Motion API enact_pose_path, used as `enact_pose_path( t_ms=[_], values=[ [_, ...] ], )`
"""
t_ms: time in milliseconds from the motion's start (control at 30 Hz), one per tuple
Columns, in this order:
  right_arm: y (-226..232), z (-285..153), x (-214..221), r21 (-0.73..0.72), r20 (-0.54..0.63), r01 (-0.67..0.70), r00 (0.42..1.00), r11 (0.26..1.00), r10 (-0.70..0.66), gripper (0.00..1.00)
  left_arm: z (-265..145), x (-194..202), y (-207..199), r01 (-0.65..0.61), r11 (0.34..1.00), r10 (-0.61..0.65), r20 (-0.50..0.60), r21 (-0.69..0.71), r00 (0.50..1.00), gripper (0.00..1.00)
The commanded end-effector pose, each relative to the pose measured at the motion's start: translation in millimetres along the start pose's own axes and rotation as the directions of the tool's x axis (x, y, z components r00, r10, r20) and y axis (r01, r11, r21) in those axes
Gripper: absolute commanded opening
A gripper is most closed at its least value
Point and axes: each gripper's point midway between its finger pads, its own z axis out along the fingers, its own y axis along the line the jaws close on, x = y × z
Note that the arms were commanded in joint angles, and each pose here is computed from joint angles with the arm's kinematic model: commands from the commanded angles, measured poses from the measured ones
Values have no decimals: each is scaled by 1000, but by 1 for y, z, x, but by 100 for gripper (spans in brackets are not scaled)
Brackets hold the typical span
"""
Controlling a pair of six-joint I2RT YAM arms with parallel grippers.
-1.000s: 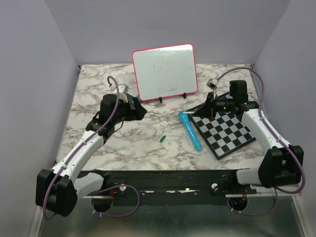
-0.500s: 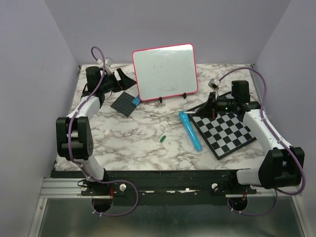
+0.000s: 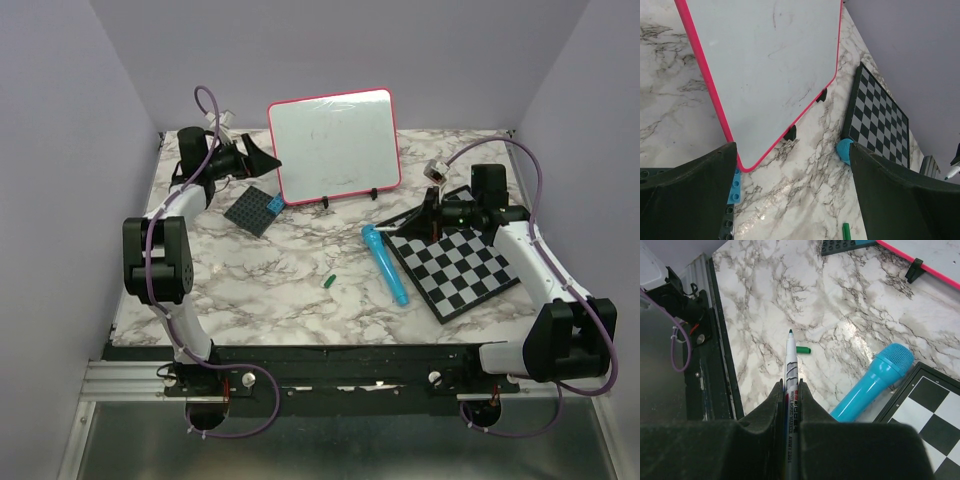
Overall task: Write a sentence on the whiteboard
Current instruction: Pick up the whiteboard from the whiteboard stand.
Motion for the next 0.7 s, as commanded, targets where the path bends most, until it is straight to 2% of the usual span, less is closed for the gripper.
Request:
enact_pose_path(
  t_ms=[0,433,667],
  values=[
    [10,-4,-5,-49,22,30,999,998,-29,1,2,-15,-3,-77,995,76,24,63,997,99],
    [13,-4,-5,-79,20,31,999,996,-30,1,16,-33,10,-47,992,41,56,117,998,98],
    [12,-3,-5,-89,17,29,999,996,-28,1,24,-30,16,-42,988,36,37,151,999,97]
  ],
)
